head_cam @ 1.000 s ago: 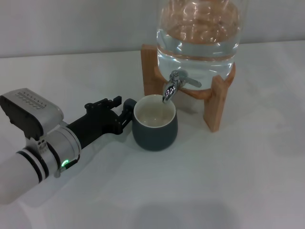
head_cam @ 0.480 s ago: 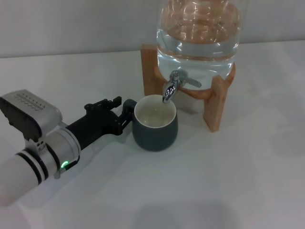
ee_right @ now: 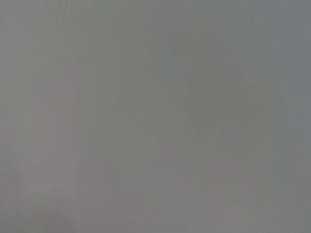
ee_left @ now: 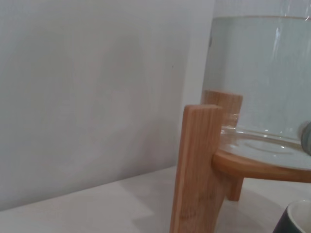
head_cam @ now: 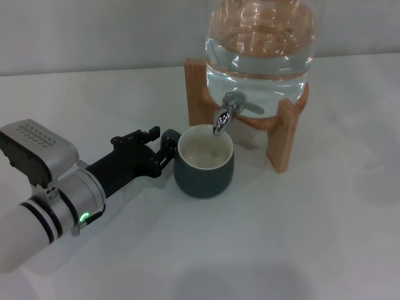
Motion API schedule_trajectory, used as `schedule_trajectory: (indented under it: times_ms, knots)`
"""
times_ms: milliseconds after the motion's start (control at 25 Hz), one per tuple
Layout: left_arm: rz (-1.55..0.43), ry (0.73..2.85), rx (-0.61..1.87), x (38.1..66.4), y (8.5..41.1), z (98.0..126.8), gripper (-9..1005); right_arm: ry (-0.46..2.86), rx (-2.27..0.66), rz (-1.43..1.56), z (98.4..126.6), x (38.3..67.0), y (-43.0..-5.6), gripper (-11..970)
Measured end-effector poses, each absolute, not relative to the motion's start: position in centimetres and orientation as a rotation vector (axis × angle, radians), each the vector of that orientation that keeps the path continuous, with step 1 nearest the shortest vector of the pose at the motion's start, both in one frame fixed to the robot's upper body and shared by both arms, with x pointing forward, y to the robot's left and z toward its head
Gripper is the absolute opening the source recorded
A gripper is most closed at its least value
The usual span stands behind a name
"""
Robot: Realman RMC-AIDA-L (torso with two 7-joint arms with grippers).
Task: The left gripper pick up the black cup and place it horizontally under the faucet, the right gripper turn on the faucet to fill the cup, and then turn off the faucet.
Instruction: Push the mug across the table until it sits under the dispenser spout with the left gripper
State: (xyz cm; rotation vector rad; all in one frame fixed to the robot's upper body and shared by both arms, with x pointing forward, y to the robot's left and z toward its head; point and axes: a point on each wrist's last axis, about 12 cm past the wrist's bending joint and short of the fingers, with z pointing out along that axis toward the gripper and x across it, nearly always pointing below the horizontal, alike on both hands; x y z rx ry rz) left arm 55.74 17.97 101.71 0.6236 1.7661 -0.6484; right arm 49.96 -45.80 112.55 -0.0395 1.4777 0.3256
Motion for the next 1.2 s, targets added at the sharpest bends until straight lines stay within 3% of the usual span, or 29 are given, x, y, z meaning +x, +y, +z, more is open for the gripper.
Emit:
schedule_trajectory:
  times_ms: [1200]
  knots:
    - [-0.653, 1.752, 0.63, 54.9, 19.0, 101.4, 411, 1.474, -0.028, 0.311, 112.7, 49.8, -46.2, 844]
